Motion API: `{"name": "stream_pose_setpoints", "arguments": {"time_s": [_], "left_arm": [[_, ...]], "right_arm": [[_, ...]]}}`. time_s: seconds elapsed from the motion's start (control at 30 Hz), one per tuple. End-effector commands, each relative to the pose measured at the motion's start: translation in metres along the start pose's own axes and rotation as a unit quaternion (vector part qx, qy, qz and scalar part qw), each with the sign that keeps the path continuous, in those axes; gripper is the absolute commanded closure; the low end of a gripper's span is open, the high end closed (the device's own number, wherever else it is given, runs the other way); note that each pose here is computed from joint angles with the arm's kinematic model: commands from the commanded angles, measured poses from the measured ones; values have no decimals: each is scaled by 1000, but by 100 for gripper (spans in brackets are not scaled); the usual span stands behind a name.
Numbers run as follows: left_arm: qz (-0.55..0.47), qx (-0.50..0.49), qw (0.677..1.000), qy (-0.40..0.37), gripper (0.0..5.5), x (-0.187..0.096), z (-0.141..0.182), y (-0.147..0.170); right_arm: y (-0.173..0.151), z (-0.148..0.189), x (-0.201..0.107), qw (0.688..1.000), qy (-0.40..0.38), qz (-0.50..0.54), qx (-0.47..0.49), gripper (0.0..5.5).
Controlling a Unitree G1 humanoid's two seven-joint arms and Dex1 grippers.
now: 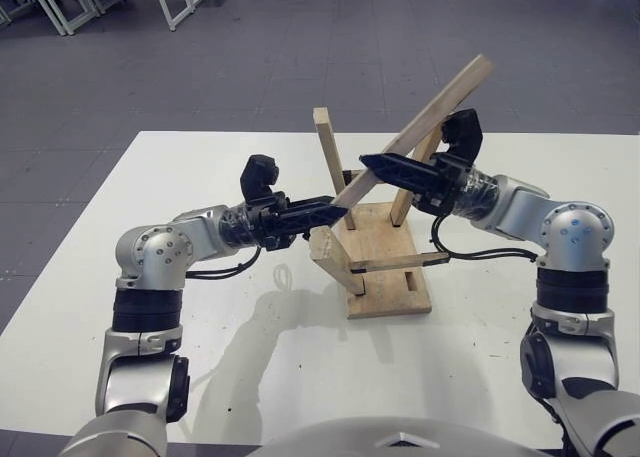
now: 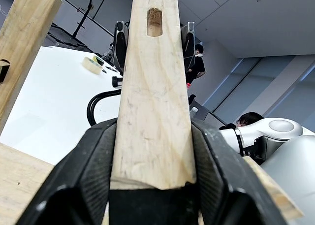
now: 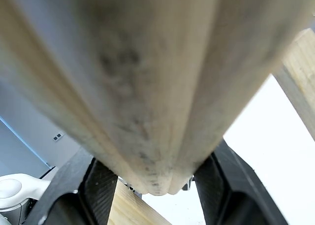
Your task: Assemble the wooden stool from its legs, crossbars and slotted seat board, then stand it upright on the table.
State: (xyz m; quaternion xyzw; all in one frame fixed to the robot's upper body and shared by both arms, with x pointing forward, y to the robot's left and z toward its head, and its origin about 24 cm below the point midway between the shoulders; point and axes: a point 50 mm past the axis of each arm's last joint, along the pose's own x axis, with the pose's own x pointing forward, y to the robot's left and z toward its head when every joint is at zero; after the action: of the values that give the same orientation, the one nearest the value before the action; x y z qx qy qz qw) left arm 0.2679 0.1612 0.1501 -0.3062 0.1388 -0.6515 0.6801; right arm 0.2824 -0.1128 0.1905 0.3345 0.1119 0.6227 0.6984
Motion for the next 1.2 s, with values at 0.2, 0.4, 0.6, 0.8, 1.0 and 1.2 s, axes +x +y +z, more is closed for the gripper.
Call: {"name": "stream_pose_setpoints", "arguments": {"time_s": [0.2, 0.4, 0.6, 0.8, 1.0, 1.2], "left_arm": [[41, 25, 998, -28, 169, -8, 13, 2], [88, 70, 989, -100, 80, -34, 26, -15], [193, 79, 974, -92, 0, -51, -4, -13], [293, 80, 952, -39, 0, -47, -50, 7], [346, 99, 932, -38, 0, -48, -58, 16], [382, 109, 917, -47, 0, -53, -58, 23]], "right_arm": [[-6, 7, -4, 998, -35, -28, -36, 348], [-7, 30, -46, 988, -63, -110, -92, 348], [-8, 34, -118, 950, -7, -233, -207, 348], [-22, -16, -144, 916, 141, -239, -289, 348], [-9, -63, -132, 911, 164, -201, -319, 348], [-2, -87, -114, 923, 163, -171, -305, 348]]}}
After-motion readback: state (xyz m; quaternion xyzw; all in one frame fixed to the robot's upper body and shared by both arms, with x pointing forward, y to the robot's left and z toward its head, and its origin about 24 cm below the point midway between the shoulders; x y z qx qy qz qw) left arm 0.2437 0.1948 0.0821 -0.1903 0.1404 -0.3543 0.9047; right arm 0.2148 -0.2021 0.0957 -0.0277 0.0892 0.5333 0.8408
